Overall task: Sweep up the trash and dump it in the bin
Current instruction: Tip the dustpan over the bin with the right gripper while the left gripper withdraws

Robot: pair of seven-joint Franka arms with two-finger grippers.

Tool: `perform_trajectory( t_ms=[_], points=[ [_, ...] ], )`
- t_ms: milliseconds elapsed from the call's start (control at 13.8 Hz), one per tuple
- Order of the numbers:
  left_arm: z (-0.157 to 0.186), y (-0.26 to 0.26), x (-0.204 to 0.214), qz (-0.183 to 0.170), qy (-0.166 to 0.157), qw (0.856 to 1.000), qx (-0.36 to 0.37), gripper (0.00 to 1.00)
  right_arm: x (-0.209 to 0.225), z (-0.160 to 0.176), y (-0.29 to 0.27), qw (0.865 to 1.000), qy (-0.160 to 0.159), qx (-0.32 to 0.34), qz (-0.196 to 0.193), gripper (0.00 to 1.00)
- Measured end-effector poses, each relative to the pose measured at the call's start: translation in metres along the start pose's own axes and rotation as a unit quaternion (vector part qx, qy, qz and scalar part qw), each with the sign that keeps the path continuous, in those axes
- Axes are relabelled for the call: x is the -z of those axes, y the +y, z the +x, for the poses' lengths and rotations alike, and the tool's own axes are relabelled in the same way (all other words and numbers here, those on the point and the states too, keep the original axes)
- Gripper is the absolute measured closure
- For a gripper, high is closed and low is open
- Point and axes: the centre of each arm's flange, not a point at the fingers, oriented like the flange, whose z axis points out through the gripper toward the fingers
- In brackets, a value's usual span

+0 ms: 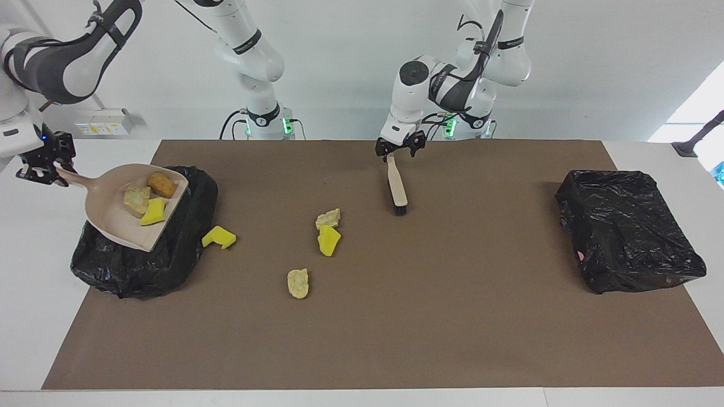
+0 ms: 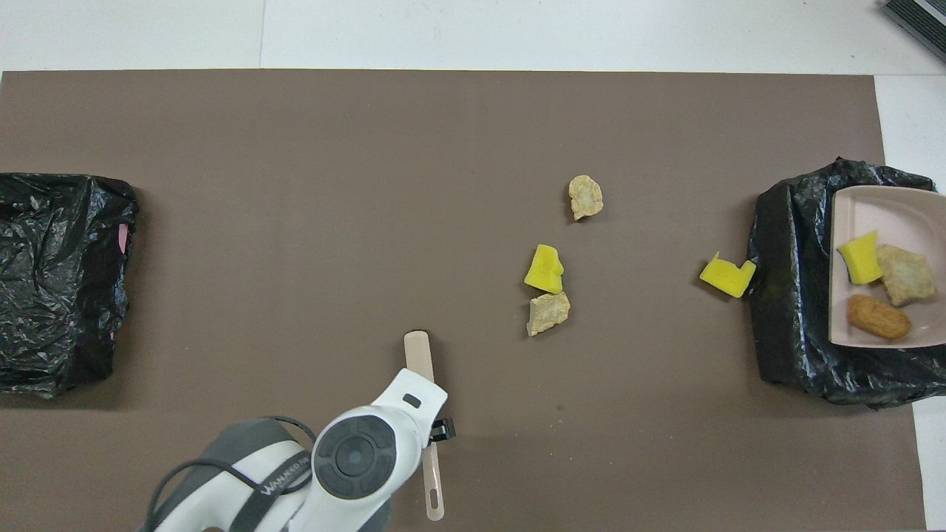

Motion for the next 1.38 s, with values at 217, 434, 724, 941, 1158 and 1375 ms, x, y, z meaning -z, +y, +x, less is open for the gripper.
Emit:
perform_trajectory(
  t_ms=[217,434,724,941,1158,1375],
  points=[
    [0.065,-0.048,0.024,-0.007,-0.002,1.000,0.027,0.00,0.014,-0.002,-0.002,0.996,-0.084,0.018,0.010,0.69],
    [0.106,-0.100,0.029,-0.006,-0.005,0.999,0.035,0.00,0.028,0.013,0.000,0.988,-0.153,0.011,0.012,0.69],
    [0.144,-0.177,0.035,-0.009,-0.022,1.000,0.013,0.00,0.026,0.034,-0.007,0.978,-0.207,-0.018,0.015,0.69],
    [0.164,-0.231,0.050,-0.021,-0.012,1.000,-0.020,0.00,0.039,0.032,-0.012,0.977,-0.212,-0.025,0.006,0.69],
    [0.175,-0.264,0.086,-0.028,-0.011,0.998,-0.064,0.00,0.066,0.030,-0.022,0.979,-0.198,-0.041,-0.019,0.69],
    [0.178,-0.261,0.137,-0.030,-0.013,0.996,-0.087,0.00,0.078,0.034,-0.027,0.985,-0.158,-0.055,-0.036,0.69]
  ],
)
